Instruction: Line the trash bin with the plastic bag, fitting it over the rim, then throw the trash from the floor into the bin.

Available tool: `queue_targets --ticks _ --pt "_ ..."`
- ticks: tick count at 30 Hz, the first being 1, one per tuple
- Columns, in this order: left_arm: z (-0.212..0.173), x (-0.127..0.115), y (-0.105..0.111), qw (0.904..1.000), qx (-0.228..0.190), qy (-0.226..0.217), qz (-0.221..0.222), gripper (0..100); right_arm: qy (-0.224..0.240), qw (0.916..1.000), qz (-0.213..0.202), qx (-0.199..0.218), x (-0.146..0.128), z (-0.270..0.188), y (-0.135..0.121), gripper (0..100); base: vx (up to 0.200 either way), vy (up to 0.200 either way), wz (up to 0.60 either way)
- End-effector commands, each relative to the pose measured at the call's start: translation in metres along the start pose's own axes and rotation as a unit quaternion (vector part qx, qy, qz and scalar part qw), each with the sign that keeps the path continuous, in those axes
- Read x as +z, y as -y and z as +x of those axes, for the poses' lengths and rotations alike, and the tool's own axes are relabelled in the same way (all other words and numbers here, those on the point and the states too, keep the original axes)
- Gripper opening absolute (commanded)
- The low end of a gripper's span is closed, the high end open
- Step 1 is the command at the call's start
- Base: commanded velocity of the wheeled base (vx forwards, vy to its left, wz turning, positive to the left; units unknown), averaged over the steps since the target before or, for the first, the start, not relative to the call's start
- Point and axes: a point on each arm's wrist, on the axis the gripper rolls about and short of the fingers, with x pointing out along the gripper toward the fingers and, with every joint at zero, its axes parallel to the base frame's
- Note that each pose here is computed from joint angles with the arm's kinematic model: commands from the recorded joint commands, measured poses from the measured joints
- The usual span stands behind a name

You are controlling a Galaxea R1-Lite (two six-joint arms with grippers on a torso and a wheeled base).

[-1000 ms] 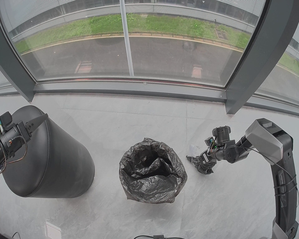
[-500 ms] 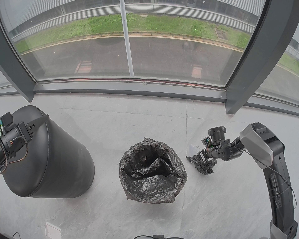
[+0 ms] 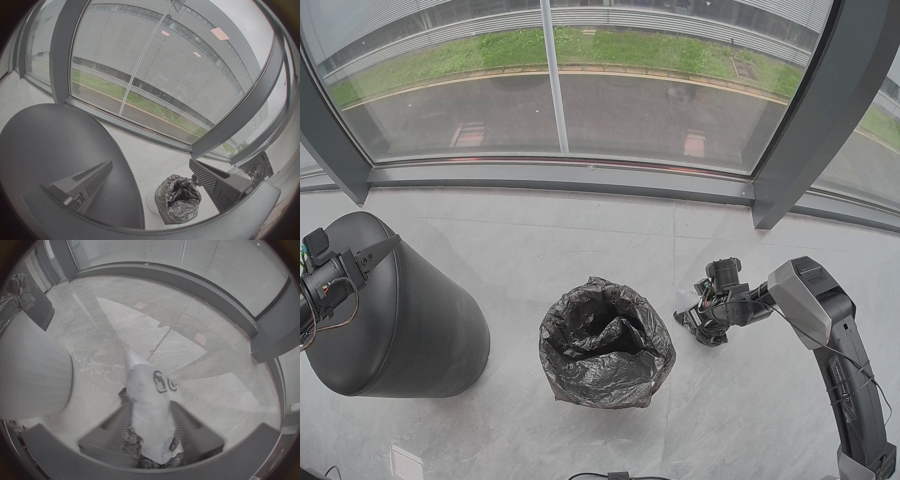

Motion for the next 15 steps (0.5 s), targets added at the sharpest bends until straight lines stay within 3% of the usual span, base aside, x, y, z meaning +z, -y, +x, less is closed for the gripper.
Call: queue_targets --ticks 1,13,14,15 --pt "0.000 -0.001 -0.001 1.0000 0.000 -0.003 -0.002 100 0.001 0.9999 0.013 0.001 0.002 0.000 -0.005 0 0.000 0.000 0.00" --pt "-0.001 0.000 0.001 1.0000 -0.001 0.001 0.001 100 0.042 0.9987 0.030 -0.004 0.045 -0.046 0.000 0 0.000 0.000 0.00" --pt "-0.002 0.000 0.001 1.0000 -0.001 0.002 0.001 100 0.067 0.9969 0.040 -0.002 0.070 -0.081 -0.001 0 0.000 0.000 0.00" --pt "-0.002 0.000 0.001 1.0000 -0.001 0.002 0.001 100 0.070 0.9967 0.040 -0.001 0.073 -0.088 -0.002 0 0.000 0.000 0.00"
